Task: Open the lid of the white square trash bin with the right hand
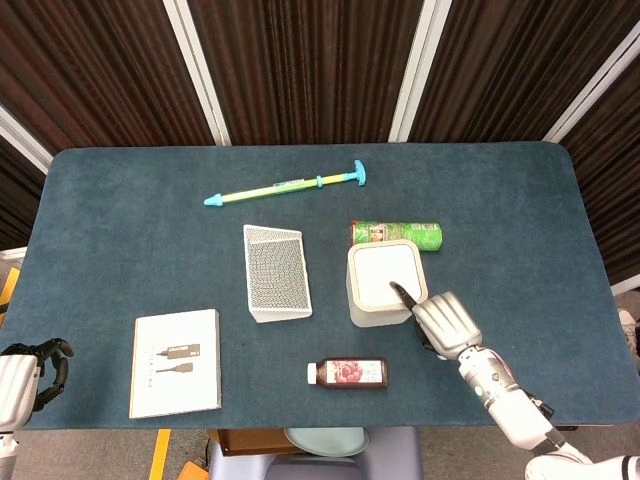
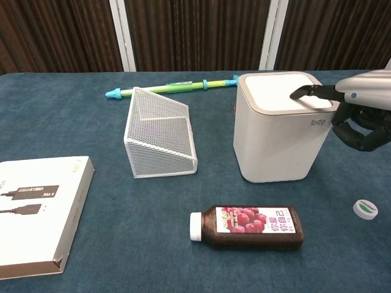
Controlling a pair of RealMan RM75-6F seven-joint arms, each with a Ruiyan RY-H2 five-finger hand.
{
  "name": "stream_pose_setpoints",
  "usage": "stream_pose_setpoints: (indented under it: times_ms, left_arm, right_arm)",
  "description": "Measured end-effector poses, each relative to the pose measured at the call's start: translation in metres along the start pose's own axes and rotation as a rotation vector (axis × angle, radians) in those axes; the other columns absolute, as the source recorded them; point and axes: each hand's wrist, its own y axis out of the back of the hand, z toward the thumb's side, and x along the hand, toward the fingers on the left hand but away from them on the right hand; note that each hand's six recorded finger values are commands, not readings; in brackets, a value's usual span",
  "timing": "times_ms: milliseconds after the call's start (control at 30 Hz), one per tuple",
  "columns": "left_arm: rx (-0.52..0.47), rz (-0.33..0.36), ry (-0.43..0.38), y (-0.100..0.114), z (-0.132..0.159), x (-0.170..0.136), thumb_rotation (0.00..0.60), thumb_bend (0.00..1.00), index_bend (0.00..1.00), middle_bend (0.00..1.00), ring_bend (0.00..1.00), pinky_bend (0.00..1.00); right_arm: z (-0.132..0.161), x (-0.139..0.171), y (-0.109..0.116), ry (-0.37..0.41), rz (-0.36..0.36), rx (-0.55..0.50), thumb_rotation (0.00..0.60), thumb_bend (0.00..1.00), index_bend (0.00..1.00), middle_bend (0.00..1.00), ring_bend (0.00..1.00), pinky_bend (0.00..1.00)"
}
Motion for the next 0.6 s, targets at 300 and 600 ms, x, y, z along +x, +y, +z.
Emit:
stream_pose_setpoints:
  times_ms: [300, 600]
  left_arm:
    - [-0.001, 0.001, 0.0, 0.0, 0.0, 0.0, 0.6, 0.58, 0.52, 0.63, 0.66, 0.52]
    - [-0.003, -0.001, -0.005, 0.0, 0.002, 0.0, 0.6, 0.58, 0.52, 0.63, 0.66, 0.52]
  right_arm:
    - [-0.009, 0.012, 0.029, -0.018, -0.169, -0.013, 0.6, 0.71, 0.15, 0.84, 0.88, 0.84]
    - [-0.047, 0.064, 0.047, -0.11, -0.408, -0.059, 0.6, 0.38, 0.11, 0.53, 0.5, 0.8]
